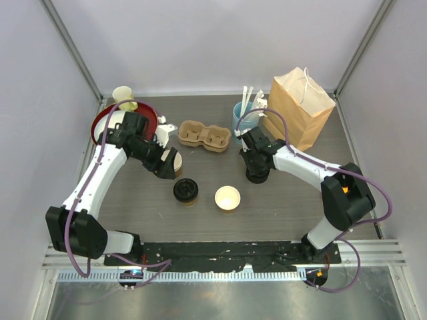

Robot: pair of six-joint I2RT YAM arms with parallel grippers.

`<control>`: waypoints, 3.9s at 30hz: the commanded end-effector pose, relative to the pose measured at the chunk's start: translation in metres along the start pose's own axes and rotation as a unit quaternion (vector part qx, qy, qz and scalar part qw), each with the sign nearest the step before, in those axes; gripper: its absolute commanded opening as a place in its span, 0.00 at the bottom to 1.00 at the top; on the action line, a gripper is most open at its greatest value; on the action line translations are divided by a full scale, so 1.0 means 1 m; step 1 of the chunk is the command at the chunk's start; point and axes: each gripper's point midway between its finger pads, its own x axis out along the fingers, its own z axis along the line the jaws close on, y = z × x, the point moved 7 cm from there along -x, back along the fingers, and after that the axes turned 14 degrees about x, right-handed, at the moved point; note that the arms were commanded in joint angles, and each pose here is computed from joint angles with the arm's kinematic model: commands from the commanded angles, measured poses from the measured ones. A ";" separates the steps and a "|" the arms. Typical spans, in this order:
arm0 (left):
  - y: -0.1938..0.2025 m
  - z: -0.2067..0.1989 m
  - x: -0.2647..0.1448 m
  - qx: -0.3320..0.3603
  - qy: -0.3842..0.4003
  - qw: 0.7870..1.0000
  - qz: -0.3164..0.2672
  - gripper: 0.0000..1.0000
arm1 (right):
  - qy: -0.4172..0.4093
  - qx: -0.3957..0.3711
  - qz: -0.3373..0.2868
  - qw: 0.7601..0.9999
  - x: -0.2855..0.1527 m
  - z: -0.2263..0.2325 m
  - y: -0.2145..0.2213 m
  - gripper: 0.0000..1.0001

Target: Pack the takeout coffee

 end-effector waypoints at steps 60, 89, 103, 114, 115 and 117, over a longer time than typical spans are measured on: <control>-0.012 -0.001 -0.012 0.019 -0.008 1.000 -0.023 0.77 | -0.226 -0.252 0.032 0.940 -0.101 0.135 0.048 0.01; -0.013 0.000 -0.014 0.019 -0.010 1.000 -0.021 0.77 | -0.179 -0.274 0.063 0.943 -0.110 0.129 0.053 0.01; -0.013 0.000 -0.015 0.021 -0.013 0.999 -0.020 0.77 | -0.196 -0.272 0.084 0.938 -0.089 0.133 0.067 0.01; -0.013 -0.001 -0.015 0.021 -0.012 0.999 -0.021 0.77 | -0.198 -0.261 0.059 0.943 -0.104 0.130 0.061 0.01; -0.013 -0.001 -0.016 0.021 -0.014 0.999 -0.022 0.77 | -0.200 -0.261 0.060 0.943 -0.105 0.130 0.061 0.01; -0.013 -0.001 -0.016 0.021 -0.014 0.999 -0.022 0.77 | -0.197 -0.258 0.053 0.944 -0.106 0.130 0.060 0.01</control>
